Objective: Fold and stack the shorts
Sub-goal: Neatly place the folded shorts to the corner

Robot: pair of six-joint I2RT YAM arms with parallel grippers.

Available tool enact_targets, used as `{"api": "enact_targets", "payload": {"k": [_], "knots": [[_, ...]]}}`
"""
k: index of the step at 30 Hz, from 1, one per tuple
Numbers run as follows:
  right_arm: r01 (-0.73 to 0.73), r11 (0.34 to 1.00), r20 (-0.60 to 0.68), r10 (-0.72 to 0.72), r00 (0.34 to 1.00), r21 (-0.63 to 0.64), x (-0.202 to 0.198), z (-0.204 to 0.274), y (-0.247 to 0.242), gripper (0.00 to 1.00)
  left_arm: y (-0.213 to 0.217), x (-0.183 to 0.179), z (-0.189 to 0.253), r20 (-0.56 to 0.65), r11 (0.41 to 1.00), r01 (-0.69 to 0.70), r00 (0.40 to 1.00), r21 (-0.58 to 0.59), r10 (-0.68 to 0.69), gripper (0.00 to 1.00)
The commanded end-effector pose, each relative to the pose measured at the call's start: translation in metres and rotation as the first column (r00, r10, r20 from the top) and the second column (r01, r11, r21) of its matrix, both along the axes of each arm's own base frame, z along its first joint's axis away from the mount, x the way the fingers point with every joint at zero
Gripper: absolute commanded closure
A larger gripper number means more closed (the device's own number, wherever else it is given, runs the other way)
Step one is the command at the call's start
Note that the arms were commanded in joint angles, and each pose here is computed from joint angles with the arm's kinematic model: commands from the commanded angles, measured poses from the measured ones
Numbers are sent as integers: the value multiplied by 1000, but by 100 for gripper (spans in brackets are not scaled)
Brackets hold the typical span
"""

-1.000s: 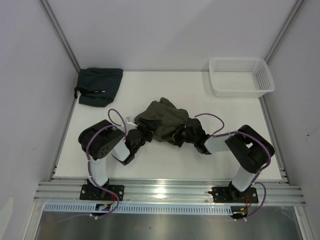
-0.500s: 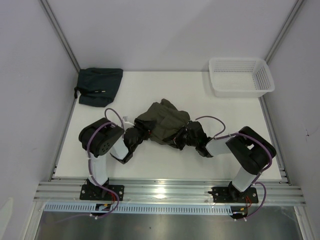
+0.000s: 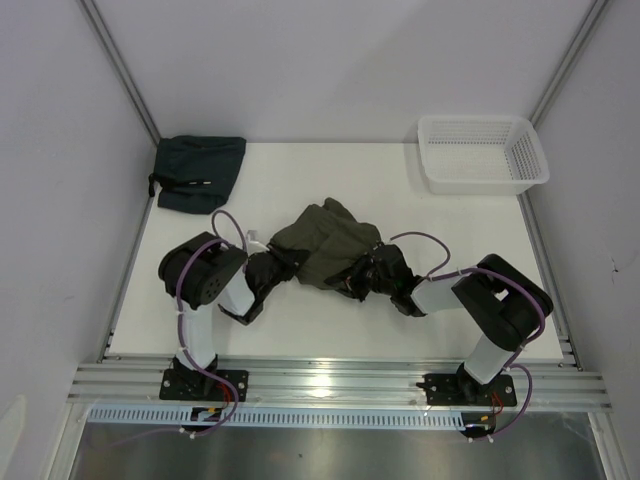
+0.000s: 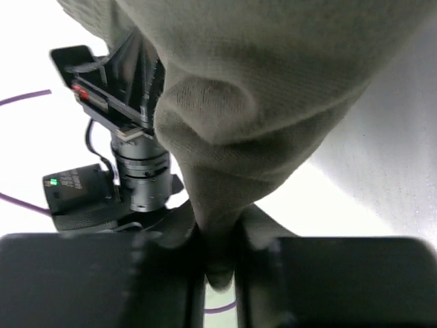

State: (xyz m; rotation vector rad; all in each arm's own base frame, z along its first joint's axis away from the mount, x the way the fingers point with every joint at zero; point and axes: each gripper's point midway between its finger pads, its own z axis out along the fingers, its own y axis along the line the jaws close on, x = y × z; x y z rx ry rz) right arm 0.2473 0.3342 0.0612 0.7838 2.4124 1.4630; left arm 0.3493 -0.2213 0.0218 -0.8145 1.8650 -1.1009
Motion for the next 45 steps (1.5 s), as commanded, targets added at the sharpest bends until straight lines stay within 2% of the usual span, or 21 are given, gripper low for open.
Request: {"api": "enact_targets", "payload": {"k": [1, 2, 7, 9, 10, 11, 16, 20, 21, 30, 31, 33, 34, 36, 37, 39, 40, 42, 43, 45], "knots": [[-63, 998, -4, 63, 998, -24, -11, -3, 0, 80, 35, 36, 35, 159, 985, -136, 980, 101, 119, 100], [-69, 997, -1, 69, 998, -30, -11, -5, -1, 70, 37, 38, 37, 160, 983, -140, 980, 115, 121, 100], [-83, 995, 3, 83, 997, -61, -10, -5, -9, 36, 46, 59, 51, 182, 955, -166, 976, 245, 123, 100], [-91, 991, 2, 92, 996, -101, -11, -7, -16, 30, 52, 69, 64, 209, 932, -189, 970, 310, 127, 100], [-86, 991, 26, 90, 996, -106, -9, 1, -18, 27, 54, 74, 61, 180, 916, -189, 975, 354, 131, 100], [-81, 990, 39, 86, 995, -114, -7, 5, -20, 27, 61, 78, 62, 184, 894, -213, 971, 395, 150, 100], [-53, 981, 86, 70, 994, -186, -5, 18, -42, 25, 73, 118, 78, 178, 865, -213, 973, 455, 146, 100], [-36, 983, 124, 59, 990, -181, -7, 34, -52, 26, 90, 150, 90, 169, 815, -230, 972, 532, 164, 100], [-38, 982, 119, 61, 991, -185, -9, 34, -55, 26, 94, 153, 80, 148, 801, -221, 975, 556, 166, 100], [-28, 983, 141, 54, 989, -179, -8, 48, -70, 26, 129, 218, 107, 198, 738, -266, 963, 620, 182, 100], [-27, 984, 140, 53, 989, -178, -8, 49, -71, 26, 129, 233, 121, 235, 721, -279, 958, 634, 164, 100], [-28, 985, 139, 53, 989, -172, -7, 50, -72, 26, 129, 240, 118, 219, 706, -244, 967, 665, 127, 100], [-27, 985, 142, 51, 989, -168, -5, 52, -72, 26, 123, 258, 138, 258, 701, -247, 962, 669, 93, 100], [-31, 986, 141, 55, 988, -167, -4, 53, -72, 26, 122, 262, 130, 209, 693, -199, 975, 693, 71, 100], [-27, 986, 139, 51, 989, -167, -1, 53, -73, 26, 120, 273, 148, 242, 695, -221, 968, 684, 69, 100], [-32, 986, 142, 55, 988, -165, 2, 57, -72, 26, 127, 277, 140, 218, 696, -199, 974, 690, 63, 100], [-32, 986, 140, 56, 989, -166, 3, 57, -72, 26, 128, 284, 155, 245, 697, -212, 968, 686, 53, 100], [-31, 986, 142, 55, 988, -166, 6, 58, -71, 26, 135, 289, 144, 208, 694, -175, 977, 698, 38, 100], [-33, 985, 140, 57, 989, -166, 7, 58, -71, 26, 136, 299, 168, 246, 687, -195, 969, 700, 25, 100], [-38, 985, 133, 61, 989, -167, 10, 56, -68, 26, 144, 299, 155, 187, 668, -156, 982, 728, 26, 100]]}}
